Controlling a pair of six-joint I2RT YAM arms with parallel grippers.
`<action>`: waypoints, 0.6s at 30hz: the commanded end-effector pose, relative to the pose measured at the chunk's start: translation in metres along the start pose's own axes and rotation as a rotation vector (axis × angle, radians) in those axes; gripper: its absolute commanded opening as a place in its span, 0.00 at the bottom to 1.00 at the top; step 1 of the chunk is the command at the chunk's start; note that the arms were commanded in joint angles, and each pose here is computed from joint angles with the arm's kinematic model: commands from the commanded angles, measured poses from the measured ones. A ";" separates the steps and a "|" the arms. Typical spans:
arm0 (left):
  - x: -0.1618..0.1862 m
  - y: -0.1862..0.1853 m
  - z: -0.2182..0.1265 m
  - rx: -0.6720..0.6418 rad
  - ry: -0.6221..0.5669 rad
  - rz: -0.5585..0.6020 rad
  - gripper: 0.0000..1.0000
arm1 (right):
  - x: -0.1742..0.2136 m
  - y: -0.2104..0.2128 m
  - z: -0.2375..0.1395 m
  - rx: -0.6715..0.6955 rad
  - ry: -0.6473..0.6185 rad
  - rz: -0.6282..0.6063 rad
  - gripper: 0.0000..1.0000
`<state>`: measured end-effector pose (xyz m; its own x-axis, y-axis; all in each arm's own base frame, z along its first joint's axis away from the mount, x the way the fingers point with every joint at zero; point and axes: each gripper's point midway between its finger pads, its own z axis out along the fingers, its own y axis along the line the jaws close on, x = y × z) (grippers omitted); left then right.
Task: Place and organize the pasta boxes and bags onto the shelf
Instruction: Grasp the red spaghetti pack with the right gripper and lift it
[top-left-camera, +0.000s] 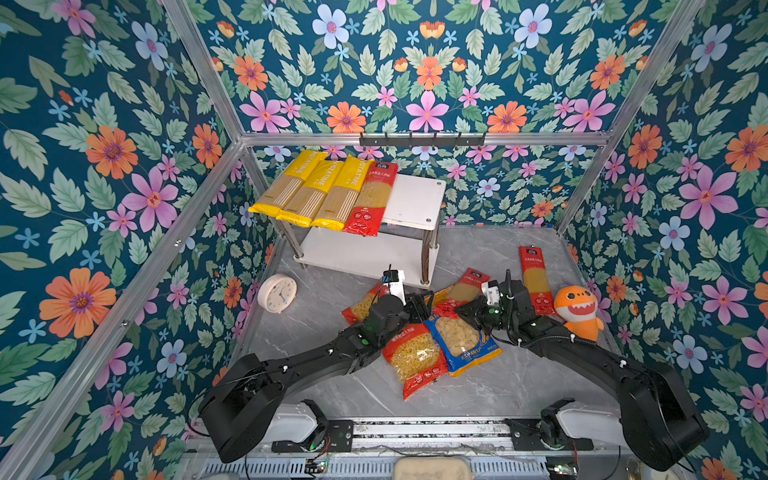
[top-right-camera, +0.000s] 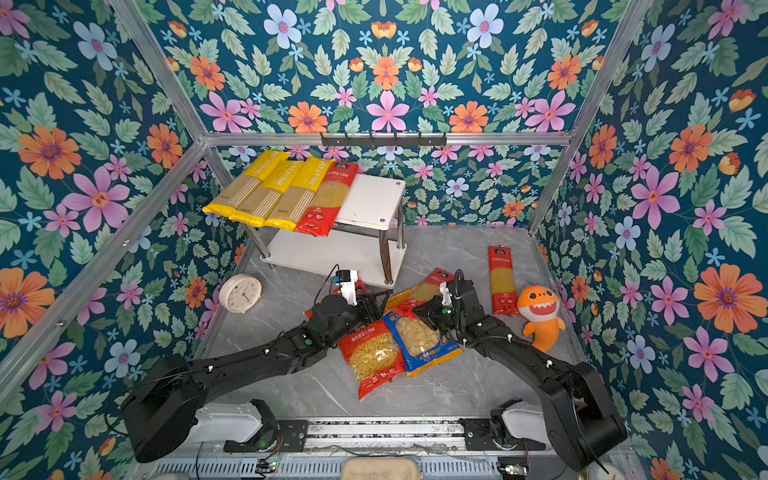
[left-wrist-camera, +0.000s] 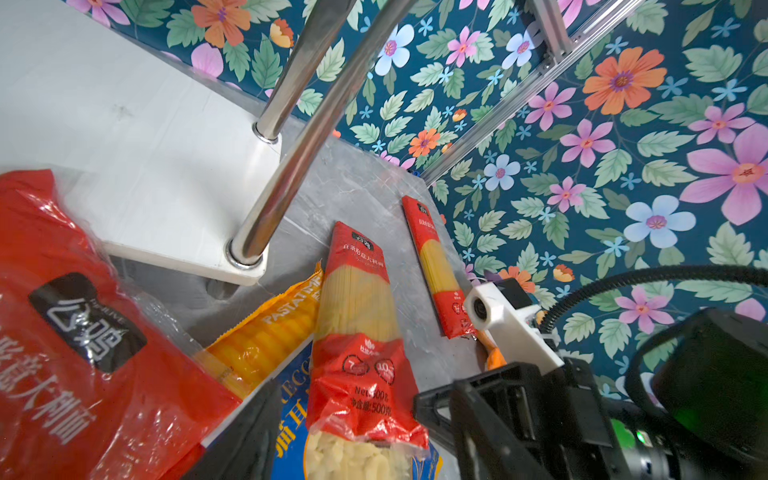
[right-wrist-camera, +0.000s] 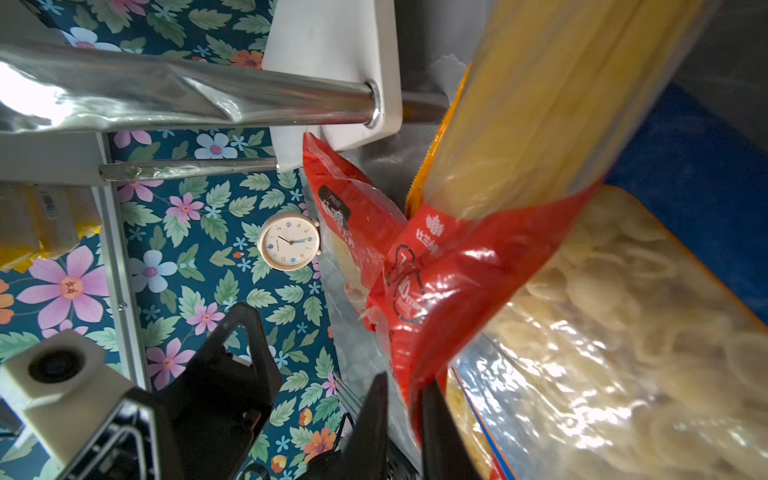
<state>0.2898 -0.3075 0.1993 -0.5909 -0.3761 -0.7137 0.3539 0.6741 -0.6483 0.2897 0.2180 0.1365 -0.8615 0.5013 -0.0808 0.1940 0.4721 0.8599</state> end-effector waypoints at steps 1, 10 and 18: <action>0.005 -0.007 0.008 0.030 0.036 0.012 0.67 | -0.003 -0.006 -0.009 0.040 -0.018 -0.029 0.36; 0.038 -0.010 0.041 0.005 0.191 0.093 0.66 | -0.070 -0.057 -0.042 0.187 -0.135 -0.004 0.67; 0.067 0.006 0.068 -0.055 0.286 0.163 0.65 | -0.115 -0.079 -0.009 0.099 -0.200 0.071 0.70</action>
<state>0.3017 -0.3725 0.1423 -0.7047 -0.1193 -0.6995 0.4164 0.7287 -0.5437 0.3437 0.1106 0.0698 -0.7528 0.6526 -0.0861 0.3837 0.5413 0.7482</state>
